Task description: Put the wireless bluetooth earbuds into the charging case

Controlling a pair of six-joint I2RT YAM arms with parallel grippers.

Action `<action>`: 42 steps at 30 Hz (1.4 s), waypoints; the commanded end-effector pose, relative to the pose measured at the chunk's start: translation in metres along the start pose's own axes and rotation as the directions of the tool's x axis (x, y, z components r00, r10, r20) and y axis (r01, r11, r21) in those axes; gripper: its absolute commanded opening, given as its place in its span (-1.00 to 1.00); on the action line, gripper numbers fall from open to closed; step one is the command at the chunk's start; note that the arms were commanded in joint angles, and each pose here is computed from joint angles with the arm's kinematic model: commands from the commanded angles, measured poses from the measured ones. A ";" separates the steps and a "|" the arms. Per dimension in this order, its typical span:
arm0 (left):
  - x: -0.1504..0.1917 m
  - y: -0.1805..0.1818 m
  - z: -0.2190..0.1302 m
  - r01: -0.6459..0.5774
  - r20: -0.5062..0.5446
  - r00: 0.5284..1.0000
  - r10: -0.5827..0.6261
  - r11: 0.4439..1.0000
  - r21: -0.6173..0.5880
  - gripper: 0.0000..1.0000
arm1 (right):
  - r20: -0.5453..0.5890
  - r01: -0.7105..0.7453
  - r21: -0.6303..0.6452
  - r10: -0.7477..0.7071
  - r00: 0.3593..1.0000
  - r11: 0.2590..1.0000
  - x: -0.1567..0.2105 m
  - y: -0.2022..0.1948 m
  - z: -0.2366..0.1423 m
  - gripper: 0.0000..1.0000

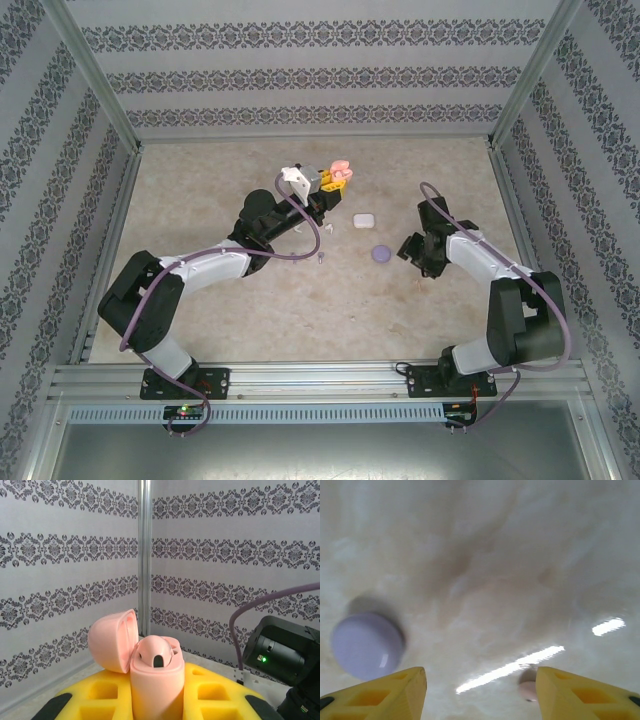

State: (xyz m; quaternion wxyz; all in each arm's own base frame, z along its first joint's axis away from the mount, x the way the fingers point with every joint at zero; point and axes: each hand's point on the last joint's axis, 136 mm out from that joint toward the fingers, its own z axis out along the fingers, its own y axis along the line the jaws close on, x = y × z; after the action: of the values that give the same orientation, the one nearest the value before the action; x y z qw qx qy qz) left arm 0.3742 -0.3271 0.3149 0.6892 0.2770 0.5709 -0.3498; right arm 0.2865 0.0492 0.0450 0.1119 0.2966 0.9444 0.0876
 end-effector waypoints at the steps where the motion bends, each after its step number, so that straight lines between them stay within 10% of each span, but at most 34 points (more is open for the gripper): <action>1: -0.012 -0.014 -0.003 -0.021 0.022 1.000 0.021 0.999 0.032 -1.00 | -0.037 0.025 0.043 -0.023 0.999 0.999 0.011 -0.019 0.006 0.20; 42: -0.002 -0.023 0.006 -0.014 0.010 1.000 0.014 0.998 0.054 -1.00 | -0.023 -0.138 0.119 0.142 0.990 0.983 0.027 -0.025 0.007 -0.01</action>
State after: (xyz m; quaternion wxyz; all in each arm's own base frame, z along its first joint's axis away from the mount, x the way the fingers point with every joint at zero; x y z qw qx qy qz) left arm 0.3636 -0.3390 0.3130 0.6815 0.2889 0.5694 -0.3576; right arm 0.2453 0.0527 0.0259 0.0644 0.3355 0.9382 0.0550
